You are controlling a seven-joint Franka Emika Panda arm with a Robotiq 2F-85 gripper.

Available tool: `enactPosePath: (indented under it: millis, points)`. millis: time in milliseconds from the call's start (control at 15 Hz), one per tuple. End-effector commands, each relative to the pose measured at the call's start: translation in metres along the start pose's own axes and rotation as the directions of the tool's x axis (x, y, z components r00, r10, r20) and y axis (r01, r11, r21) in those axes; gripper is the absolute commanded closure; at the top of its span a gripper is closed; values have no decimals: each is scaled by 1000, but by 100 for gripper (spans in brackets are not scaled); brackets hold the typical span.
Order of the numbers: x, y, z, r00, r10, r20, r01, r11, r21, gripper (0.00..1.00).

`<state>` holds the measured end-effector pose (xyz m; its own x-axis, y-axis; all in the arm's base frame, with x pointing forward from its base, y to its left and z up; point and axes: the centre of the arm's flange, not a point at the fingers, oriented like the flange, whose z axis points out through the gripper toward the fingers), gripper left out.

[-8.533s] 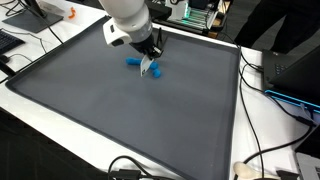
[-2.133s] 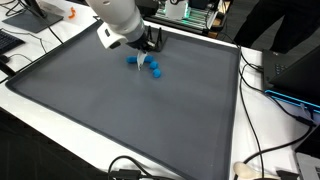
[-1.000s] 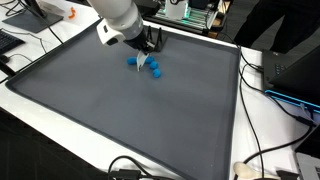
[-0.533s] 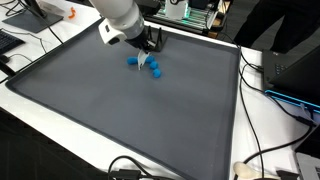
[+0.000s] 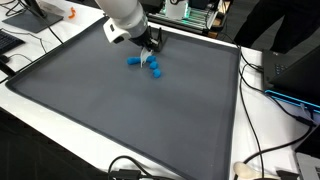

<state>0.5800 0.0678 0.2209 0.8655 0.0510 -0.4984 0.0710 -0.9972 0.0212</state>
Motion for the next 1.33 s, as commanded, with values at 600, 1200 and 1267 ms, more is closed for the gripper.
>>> enactPosePath:
  millis: [600, 1200, 1267]
  points:
    - [-22, -18, -31, 999, -23, -22, 22, 999, -38, 99]
    - [-13, -7, -63, 996, -45, -75, 36, 992, -124, 99]
    - [-11, -6, -64, 996, -49, -75, 38, 991, -132, 99]
